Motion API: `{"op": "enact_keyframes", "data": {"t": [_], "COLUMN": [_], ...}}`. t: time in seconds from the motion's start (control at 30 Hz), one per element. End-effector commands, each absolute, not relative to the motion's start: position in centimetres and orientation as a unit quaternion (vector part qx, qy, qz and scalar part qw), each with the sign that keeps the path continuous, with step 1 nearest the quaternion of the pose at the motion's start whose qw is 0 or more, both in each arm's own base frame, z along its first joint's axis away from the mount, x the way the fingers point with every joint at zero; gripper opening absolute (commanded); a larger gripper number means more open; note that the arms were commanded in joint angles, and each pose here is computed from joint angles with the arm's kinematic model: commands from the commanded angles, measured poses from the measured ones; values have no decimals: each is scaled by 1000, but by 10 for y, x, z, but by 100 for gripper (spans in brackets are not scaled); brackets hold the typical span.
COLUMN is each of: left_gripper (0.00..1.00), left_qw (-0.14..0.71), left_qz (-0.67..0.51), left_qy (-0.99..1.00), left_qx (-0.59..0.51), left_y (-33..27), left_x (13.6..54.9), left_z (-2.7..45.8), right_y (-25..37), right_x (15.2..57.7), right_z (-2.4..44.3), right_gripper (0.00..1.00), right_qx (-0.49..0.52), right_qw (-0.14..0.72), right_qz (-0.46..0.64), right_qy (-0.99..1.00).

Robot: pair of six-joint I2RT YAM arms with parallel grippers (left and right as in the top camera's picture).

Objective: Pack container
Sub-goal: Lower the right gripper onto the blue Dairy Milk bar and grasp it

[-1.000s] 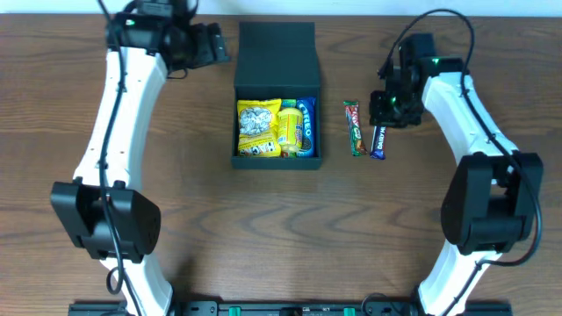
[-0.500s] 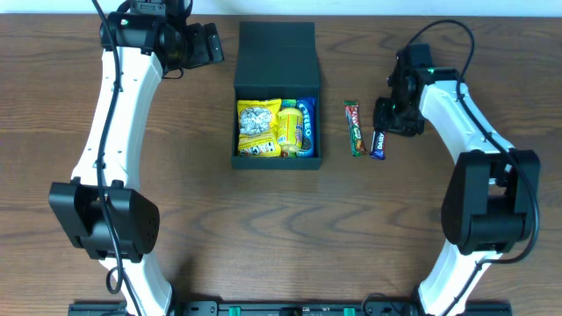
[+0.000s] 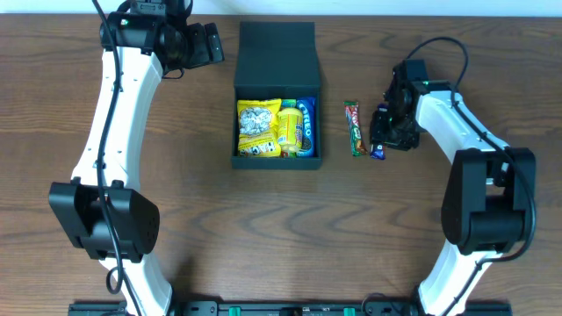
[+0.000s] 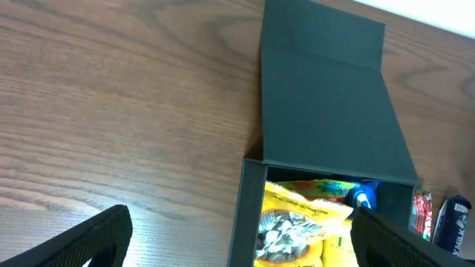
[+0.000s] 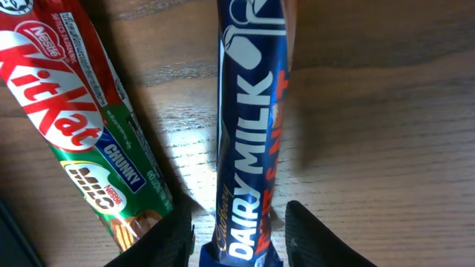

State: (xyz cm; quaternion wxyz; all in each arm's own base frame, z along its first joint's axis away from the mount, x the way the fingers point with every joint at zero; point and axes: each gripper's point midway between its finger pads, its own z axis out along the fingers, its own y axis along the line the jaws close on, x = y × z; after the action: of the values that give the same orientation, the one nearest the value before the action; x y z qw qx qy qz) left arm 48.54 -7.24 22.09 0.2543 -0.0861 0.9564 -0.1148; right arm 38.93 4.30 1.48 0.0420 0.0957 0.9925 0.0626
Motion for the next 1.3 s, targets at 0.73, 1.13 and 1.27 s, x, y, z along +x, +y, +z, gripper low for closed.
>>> {"op": "enact_keyframes", "data": {"t": [0.73, 1.13, 1.27], "left_gripper": [95, 95, 95], "left_qw": [261, 261, 259], "left_qz": [-113, -113, -113], "left_qy": [956, 956, 956], "left_qx": [-76, -76, -76], "left_y": [-73, -73, -73], "left_x": [489, 489, 489], "left_z": [222, 222, 221], "right_y": [47, 45, 45], "right_x": [386, 383, 379], "right_z": [2, -3, -11], "right_gripper": [40, 40, 39], "right_qx": [91, 93, 93], "right_qw": [45, 40, 28], "right_qz": [46, 42, 40], "right_qy": [994, 994, 994]}}
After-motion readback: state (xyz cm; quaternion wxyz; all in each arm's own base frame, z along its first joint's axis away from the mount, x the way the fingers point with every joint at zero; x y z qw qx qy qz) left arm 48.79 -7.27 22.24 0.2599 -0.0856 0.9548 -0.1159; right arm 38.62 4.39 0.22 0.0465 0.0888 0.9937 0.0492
